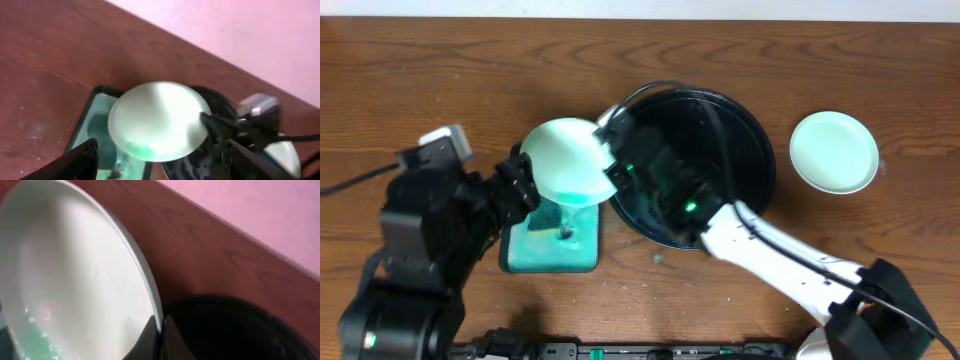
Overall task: Clean dirty plates on tray and stack at the side
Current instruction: 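Lift the pale green plate with the right gripper, tilting it up, then carry the plate right and lower it onto the plate stack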
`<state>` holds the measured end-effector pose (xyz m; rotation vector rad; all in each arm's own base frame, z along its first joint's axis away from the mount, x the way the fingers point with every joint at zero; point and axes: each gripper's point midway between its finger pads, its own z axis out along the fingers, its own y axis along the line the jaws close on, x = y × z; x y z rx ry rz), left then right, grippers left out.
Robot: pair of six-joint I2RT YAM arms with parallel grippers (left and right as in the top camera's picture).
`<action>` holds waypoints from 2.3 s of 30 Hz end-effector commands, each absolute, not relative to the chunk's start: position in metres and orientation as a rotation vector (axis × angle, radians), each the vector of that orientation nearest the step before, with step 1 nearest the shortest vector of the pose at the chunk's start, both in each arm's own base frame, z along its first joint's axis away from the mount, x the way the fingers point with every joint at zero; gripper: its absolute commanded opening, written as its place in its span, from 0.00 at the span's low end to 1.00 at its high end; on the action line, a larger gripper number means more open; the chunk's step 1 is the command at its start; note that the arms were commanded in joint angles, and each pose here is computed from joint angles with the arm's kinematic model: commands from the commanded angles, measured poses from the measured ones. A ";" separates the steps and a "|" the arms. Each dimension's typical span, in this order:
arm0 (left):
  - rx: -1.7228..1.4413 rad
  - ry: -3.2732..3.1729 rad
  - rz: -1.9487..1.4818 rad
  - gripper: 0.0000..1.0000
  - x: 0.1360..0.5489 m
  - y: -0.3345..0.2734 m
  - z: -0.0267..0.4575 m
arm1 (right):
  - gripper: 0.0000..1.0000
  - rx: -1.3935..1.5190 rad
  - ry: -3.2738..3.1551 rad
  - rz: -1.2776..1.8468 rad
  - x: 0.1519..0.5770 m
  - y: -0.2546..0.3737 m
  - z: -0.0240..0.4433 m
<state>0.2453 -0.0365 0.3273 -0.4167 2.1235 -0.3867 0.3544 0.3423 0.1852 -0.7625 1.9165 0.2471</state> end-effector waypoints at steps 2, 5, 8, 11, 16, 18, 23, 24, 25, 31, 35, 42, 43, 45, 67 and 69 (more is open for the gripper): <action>-0.405 2.061 -0.403 0.79 0.233 -0.034 0.344 | 0.01 -0.765 1.745 -0.035 0.350 0.344 0.221; -0.406 2.066 -0.402 0.79 0.233 -0.034 0.343 | 0.01 -0.752 1.676 -0.125 0.342 0.347 0.238; -0.408 2.078 -0.398 0.79 0.232 -0.034 0.340 | 0.01 -0.736 1.620 -0.230 0.335 0.345 0.252; -0.409 2.086 -0.396 0.79 0.231 -0.034 0.339 | 0.01 -0.728 1.587 -0.268 0.332 0.346 0.261; -0.411 2.093 -0.394 0.80 0.230 -0.033 0.337 | 0.01 -0.712 1.538 -0.301 0.328 0.348 0.275; -0.411 2.095 -0.393 0.80 0.230 -0.033 0.337 | 0.01 -0.694 1.518 -0.329 0.328 0.346 0.283; -0.412 2.101 -0.391 0.80 0.229 -0.033 0.335 | 0.01 -0.690 1.480 -0.325 0.322 0.352 0.293; -0.412 2.101 -0.391 0.80 0.229 -0.033 0.335 | 0.01 -0.690 1.481 -0.323 0.322 0.352 0.292; -0.412 2.101 -0.391 0.80 0.229 -0.033 0.335 | 0.01 -0.690 1.481 -0.324 0.322 0.352 0.292; -0.412 2.101 -0.391 0.80 0.229 -0.033 0.335 | 0.01 -0.698 1.480 -0.319 0.321 0.353 0.292; -0.412 2.101 -0.391 0.80 0.229 -0.033 0.335 | 0.01 -0.695 1.479 -0.318 0.322 0.353 0.292; -0.412 2.101 -0.391 0.80 0.229 -0.033 0.335 | 0.01 -0.564 1.590 -0.226 0.333 0.339 0.276; -0.412 2.101 -0.391 0.80 0.229 -0.033 0.335 | 0.01 -0.495 1.652 -0.172 0.340 0.332 0.265; -0.412 2.101 -0.391 0.80 0.229 -0.033 0.335 | 0.01 -0.413 1.818 0.023 0.350 0.326 0.230; -0.412 2.101 -0.391 0.80 0.229 -0.033 0.335 | 0.01 1.094 2.274 0.008 0.364 -0.136 0.141; -0.412 2.101 -0.391 0.80 0.229 -0.033 0.335 | 0.01 1.175 2.306 0.018 0.358 -0.152 0.118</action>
